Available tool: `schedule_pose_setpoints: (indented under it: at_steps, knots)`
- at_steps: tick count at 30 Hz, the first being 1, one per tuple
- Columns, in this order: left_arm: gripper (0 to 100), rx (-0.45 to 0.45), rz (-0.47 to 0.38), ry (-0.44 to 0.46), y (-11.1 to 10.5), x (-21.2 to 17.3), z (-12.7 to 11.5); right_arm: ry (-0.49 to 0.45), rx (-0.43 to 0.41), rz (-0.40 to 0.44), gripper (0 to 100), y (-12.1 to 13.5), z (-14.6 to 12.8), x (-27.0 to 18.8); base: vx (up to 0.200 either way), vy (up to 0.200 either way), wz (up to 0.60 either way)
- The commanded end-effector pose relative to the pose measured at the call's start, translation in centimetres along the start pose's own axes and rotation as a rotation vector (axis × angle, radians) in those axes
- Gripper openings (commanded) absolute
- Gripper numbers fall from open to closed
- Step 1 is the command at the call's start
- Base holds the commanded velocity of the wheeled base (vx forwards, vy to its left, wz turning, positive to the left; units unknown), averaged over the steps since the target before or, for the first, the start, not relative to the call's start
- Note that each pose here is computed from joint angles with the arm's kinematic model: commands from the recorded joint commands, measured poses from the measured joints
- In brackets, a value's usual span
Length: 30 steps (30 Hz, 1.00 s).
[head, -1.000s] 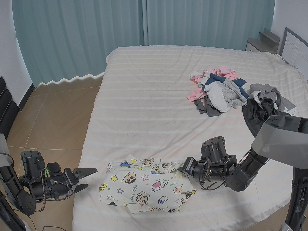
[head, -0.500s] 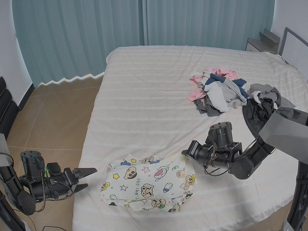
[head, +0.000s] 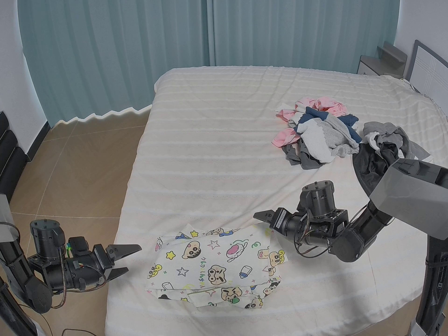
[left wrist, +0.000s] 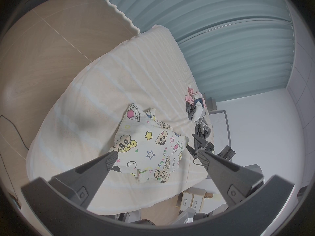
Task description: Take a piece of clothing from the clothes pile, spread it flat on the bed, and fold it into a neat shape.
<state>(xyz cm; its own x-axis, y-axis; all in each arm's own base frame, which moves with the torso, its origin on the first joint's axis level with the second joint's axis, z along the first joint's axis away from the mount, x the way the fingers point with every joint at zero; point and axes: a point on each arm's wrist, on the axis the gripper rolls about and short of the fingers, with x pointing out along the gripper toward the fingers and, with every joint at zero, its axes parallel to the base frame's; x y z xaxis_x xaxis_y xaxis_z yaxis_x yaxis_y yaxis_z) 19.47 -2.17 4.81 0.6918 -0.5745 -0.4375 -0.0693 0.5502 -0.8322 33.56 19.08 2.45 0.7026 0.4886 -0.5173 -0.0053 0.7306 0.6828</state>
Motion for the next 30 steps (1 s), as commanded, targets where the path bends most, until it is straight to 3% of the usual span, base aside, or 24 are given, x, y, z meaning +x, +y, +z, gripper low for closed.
schedule_pose_setpoints:
  at_steps: [1,12,30]
  knots:
    - [100,-0.012,0.013,0.012,0.3,-0.2,-0.4,0.018,-0.001,-0.012,100,-0.1,-0.6,-1.2,0.0,0.0,0.0]
    - [100,-0.012,0.013,0.012,0.3,-0.2,-0.4,0.155,-0.111,-0.005,100,0.1,-4.3,-3.2,0.0,0.0,0.0]
    - [100,-0.012,0.016,0.016,0.3,-0.1,-0.4,0.266,-0.147,-0.01,100,-0.7,-7.2,-2.2,0.0,0.0,0.0]
